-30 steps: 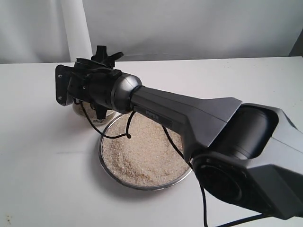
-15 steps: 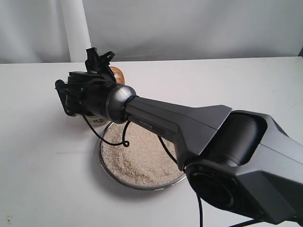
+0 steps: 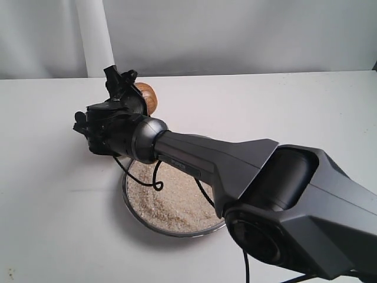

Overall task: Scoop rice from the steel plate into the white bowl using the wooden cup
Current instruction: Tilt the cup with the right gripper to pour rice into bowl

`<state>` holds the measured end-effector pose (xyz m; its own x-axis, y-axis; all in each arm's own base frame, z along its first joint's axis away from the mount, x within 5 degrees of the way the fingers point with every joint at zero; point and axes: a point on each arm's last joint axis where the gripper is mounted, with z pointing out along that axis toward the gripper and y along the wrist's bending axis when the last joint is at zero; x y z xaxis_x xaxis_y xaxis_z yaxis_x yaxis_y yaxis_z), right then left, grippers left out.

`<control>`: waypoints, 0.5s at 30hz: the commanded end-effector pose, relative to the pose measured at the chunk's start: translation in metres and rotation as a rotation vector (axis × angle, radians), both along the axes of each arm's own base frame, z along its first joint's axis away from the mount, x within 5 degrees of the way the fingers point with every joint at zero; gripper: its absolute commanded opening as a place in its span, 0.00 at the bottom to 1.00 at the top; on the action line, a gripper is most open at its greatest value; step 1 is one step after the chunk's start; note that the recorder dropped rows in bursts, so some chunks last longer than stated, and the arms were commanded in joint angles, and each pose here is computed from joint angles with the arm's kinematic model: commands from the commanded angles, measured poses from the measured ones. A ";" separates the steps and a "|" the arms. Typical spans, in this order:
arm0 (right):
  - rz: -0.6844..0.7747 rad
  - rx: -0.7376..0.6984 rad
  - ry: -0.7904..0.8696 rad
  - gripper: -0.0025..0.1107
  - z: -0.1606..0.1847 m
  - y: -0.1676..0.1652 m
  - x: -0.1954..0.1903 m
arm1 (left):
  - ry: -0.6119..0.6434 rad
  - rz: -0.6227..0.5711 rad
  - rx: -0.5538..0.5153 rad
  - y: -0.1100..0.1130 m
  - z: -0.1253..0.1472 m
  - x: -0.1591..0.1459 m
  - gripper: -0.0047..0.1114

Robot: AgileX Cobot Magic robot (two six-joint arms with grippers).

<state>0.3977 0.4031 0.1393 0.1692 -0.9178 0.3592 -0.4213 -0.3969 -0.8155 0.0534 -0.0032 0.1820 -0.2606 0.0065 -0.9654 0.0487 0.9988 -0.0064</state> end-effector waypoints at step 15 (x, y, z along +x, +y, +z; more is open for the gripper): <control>0.085 -0.144 -0.099 0.02 0.011 0.007 -0.003 | -0.005 -0.006 0.000 0.000 0.000 0.000 0.04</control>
